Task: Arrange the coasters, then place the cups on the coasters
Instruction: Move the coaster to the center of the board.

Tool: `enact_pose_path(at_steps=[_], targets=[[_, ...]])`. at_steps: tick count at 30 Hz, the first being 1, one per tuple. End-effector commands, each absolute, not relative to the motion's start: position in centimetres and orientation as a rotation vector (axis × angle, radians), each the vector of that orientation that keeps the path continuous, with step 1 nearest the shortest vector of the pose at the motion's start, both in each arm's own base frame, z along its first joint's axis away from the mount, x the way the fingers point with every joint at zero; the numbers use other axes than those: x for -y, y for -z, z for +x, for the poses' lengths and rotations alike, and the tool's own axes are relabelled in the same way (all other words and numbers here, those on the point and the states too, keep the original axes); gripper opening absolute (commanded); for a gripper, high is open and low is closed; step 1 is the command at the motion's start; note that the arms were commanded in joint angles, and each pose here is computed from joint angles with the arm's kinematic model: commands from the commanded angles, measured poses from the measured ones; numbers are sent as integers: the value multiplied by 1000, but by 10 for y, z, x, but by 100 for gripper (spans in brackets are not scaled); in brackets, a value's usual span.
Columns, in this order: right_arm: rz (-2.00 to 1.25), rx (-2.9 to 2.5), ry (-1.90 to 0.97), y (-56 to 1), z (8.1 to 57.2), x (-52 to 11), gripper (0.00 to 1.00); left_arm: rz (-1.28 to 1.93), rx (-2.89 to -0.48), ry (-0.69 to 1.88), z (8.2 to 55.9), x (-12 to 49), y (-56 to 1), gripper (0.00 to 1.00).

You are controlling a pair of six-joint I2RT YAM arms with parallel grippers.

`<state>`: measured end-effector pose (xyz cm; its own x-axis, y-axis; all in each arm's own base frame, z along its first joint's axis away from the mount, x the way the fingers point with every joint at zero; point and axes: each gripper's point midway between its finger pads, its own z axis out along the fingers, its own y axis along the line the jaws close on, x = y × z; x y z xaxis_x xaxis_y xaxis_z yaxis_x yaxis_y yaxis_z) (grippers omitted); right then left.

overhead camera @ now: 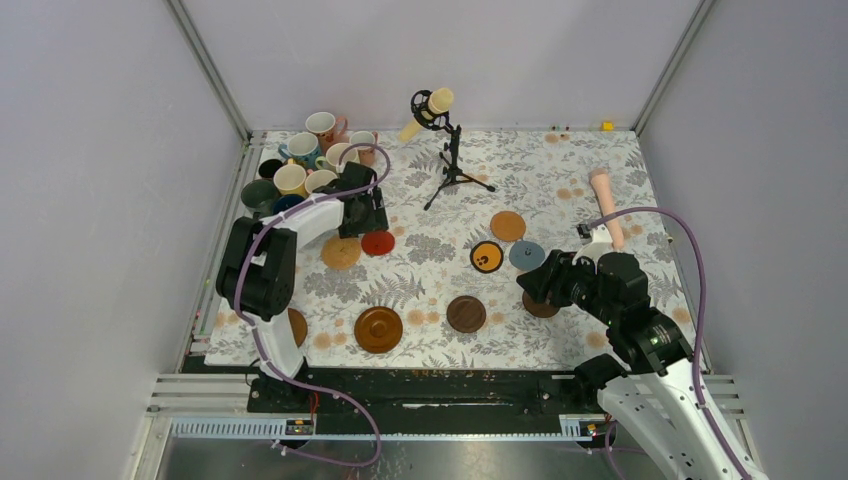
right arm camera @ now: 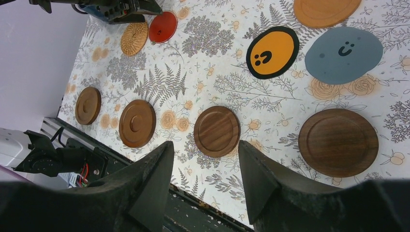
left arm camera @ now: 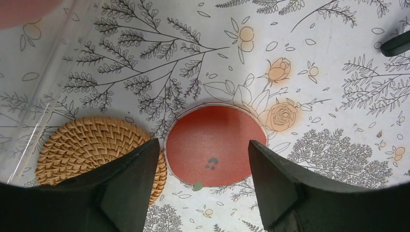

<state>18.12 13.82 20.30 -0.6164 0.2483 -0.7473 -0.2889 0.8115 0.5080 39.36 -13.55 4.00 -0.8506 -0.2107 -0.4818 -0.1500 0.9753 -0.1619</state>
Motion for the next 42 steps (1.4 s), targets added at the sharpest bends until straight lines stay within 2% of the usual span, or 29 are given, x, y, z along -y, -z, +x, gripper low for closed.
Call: enact_pose_path(at_steps=[1, 12, 42], targets=[[-48, -2069, -761, -216, 183, -139, 59, -219, -2567, 241, 412, 149, -50, 68], [-49, -2062, -743, -220, 180, -134, 59, -231, -2638, 144, 397, 138, -36, 65], [33, -2048, -778, -223, 177, -133, 58, -110, -2678, 469, 351, 216, -37, 63]])
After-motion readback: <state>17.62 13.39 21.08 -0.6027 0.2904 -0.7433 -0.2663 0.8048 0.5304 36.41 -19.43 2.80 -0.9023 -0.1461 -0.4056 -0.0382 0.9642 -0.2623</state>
